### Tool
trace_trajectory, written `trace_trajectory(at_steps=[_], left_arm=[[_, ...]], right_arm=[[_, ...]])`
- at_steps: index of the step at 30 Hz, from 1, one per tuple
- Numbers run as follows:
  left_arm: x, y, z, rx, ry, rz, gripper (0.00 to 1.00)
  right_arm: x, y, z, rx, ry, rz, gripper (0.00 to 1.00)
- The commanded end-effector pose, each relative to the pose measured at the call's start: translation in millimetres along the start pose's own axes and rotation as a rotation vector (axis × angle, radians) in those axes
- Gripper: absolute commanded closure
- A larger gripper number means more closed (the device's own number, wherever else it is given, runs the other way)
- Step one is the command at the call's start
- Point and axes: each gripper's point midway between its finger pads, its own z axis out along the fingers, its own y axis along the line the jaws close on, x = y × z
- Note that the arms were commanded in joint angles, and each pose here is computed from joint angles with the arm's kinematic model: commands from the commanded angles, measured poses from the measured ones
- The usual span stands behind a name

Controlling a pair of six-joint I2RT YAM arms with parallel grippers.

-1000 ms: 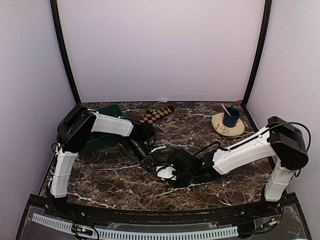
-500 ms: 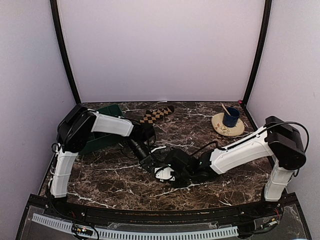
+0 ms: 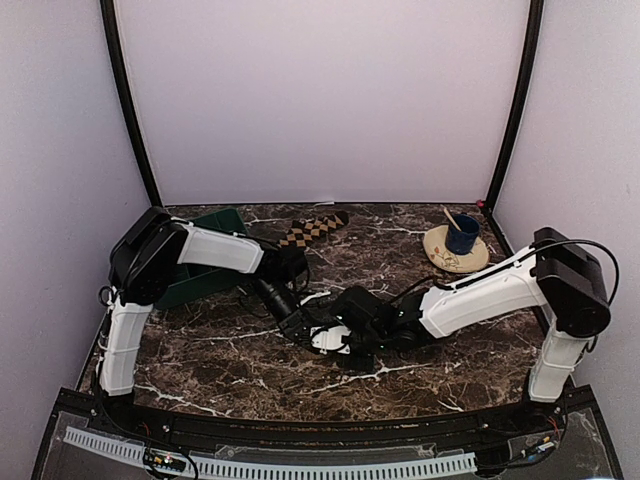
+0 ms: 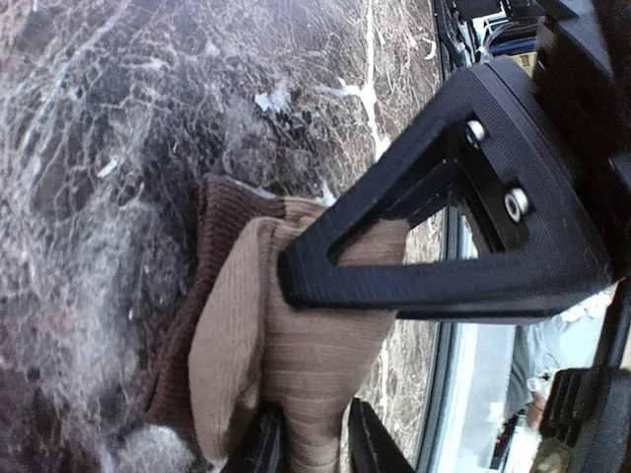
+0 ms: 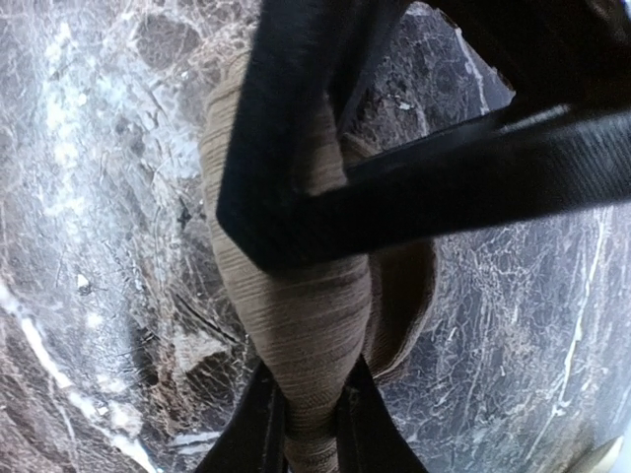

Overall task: Roll the socks
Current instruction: Roll the sock at the center of the board.

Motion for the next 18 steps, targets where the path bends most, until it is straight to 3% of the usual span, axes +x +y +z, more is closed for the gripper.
trace_trajectory(at_steps=[1, 8, 9, 10, 11, 18], left_arm=[[24, 23, -11, -0.171, 0.044, -0.041, 0.73], [25, 25, -26, -0.25, -0.012, -0.026, 0.68], [24, 25, -28, -0.256, -0.02, -0.024, 0.64], [22, 25, -30, -0.262, -0.028, -0.021, 0.52], [20, 25, -31, -0.272, -0.038, -0.014, 0.49], [10, 23, -47, -0.337, -0.104, 0.013, 0.49]], right_arm=[[1, 6, 1, -0.095, -0.003, 0.087, 0.97], [0, 6, 2, -0.158, -0.008, 0.157, 0.98], [0, 6, 1, -0.167, -0.009, 0.165, 0.98], [-1, 6, 1, -0.173, -0.012, 0.169, 0.98], [0, 5, 1, -0.179, -0.011, 0.174, 0.98], [-2, 9, 4, -0.254, -0.005, 0.207, 0.98]])
